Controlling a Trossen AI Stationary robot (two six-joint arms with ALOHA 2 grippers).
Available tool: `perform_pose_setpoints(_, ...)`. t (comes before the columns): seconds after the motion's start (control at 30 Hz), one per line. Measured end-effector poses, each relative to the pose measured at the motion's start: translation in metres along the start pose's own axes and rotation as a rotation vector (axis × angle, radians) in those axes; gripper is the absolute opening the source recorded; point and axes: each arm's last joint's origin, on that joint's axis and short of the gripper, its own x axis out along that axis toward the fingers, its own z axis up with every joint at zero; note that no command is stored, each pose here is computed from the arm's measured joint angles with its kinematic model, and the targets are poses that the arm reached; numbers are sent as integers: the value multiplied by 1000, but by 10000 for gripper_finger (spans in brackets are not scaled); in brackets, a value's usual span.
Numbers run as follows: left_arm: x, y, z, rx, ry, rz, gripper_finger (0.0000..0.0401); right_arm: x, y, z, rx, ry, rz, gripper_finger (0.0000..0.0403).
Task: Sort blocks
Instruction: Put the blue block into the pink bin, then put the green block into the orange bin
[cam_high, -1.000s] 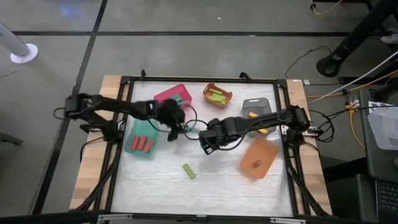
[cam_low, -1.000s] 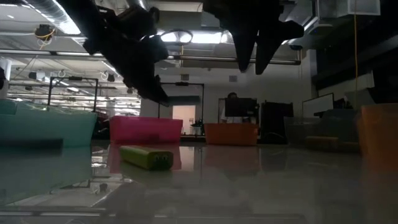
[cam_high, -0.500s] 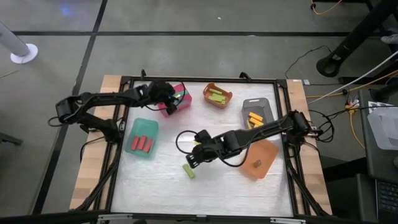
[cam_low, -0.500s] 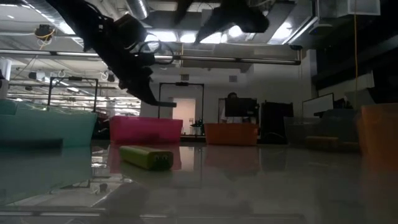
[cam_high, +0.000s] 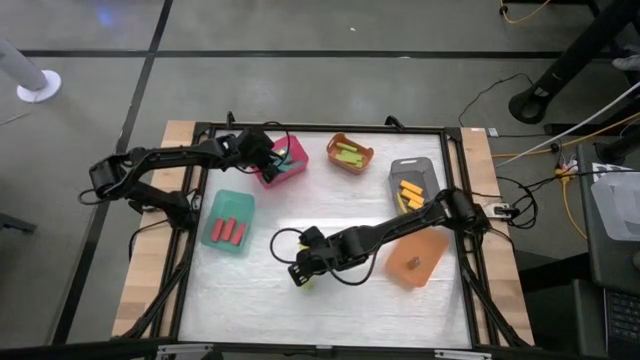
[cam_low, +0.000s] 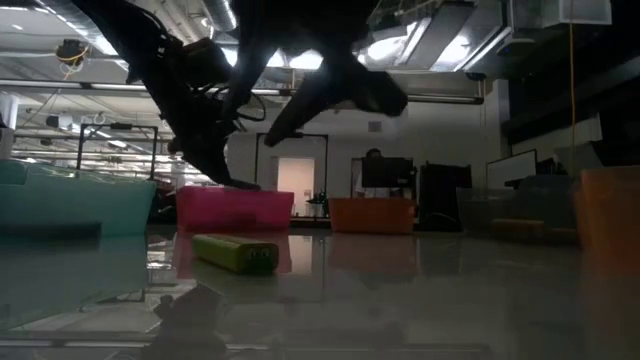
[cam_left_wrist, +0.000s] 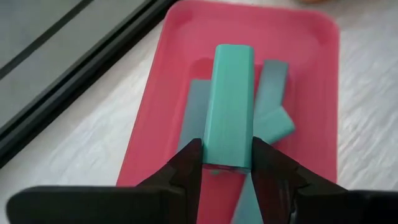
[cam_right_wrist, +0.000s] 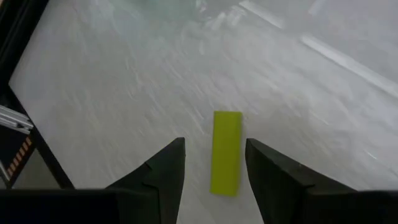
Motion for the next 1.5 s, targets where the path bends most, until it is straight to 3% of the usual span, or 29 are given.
perform_pose_setpoints(0.5,0,3,-1,-11,15,9,105,9,7,-19,-25,21,29,170)
perform_pose_setpoints(0.67,0,4,-4,12,44,34,144,8,9,-25,-37,28,34,170)
perform_pose_setpoints(0.8,0,4,-4,-44,46,34,181,8,10,-28,-42,24,33,170)
perform_pose_setpoints(0.9,0,3,-4,-101,49,-1,194,14,8,-29,-44,17,19,169)
perform_pose_setpoints(1.23,-4,-4,-4,-129,65,-239,198,28,5,-29,-49,-77,-25,169)
perform_pose_setpoints(1.5,-41,2,5,-127,-97,-282,198,51,-2,-38,-65,-31,-52,169)
